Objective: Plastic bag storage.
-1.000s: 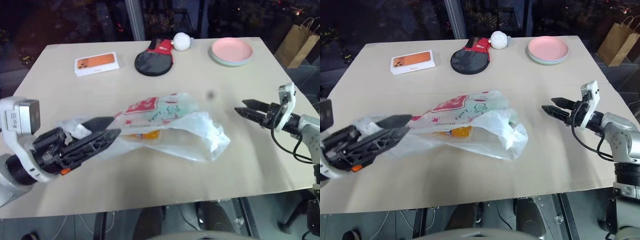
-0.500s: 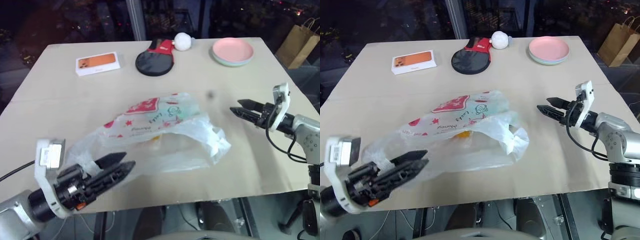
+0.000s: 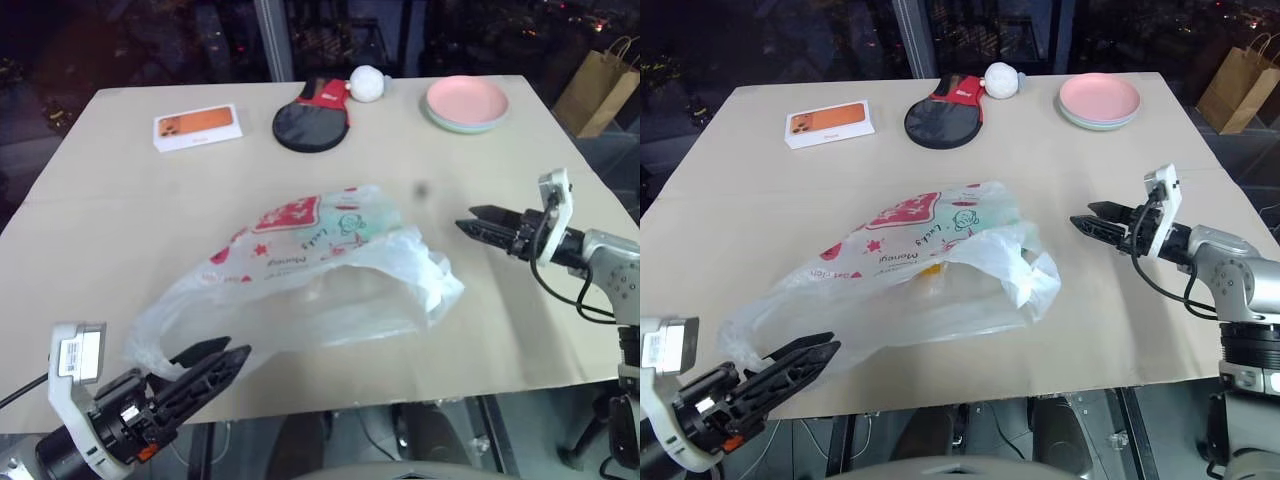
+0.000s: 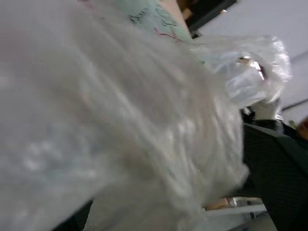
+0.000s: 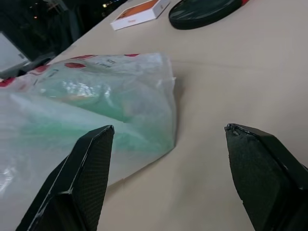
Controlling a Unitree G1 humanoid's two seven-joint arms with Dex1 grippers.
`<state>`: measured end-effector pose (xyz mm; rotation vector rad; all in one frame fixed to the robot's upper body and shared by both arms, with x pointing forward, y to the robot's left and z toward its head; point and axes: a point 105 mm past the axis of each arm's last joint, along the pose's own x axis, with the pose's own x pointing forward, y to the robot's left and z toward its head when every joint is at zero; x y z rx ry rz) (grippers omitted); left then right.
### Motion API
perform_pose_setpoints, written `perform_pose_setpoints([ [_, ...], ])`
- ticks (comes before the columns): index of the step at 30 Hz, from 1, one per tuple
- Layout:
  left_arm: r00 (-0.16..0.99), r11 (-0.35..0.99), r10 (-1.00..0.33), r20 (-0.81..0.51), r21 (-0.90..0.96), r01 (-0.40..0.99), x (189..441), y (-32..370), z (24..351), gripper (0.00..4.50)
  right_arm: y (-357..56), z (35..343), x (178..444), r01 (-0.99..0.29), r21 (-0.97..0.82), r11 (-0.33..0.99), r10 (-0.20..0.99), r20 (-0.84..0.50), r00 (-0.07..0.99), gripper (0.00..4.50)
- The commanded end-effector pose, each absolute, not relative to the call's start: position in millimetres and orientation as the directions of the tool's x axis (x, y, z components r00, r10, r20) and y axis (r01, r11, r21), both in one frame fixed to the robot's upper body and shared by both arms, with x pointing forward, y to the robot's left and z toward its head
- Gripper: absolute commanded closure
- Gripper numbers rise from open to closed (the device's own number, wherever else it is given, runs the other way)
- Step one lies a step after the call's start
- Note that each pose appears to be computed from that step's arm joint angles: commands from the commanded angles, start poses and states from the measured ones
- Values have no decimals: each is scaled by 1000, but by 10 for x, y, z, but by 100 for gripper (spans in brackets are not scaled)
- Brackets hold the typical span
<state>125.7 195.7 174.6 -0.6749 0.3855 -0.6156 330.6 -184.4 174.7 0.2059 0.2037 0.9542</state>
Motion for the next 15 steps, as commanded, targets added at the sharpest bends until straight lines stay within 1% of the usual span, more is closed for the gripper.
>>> perform_pose_setpoints([
  [1, 762, 624, -637, -116, -658, 421, 1185, 1928, 1800, 4, -1806, 1924, 3281, -819, 212, 532, 844, -61, 533, 78],
  [4, 773, 669, -628, -90, -569, 478, 1124, 1969, 1840, 4, -1816, 1948, 3294, -819, 215, 533, 844, -62, 533, 78],
  [10, 867, 822, -487, -109, -393, 412, 1101, 2348, 1774, 4, -1838, 1966, 3300, -815, 230, 533, 844, -79, 530, 78],
  [13, 893, 883, -421, -159, -298, 363, 1091, 2528, 1674, 4, -1844, 1966, 3303, -814, 228, 535, 843, -82, 531, 78],
  [15, 928, 915, -356, -109, -244, 322, 1146, 2681, 1693, 4, -1841, 1963, 3304, -814, 227, 535, 843, -81, 532, 78],
])
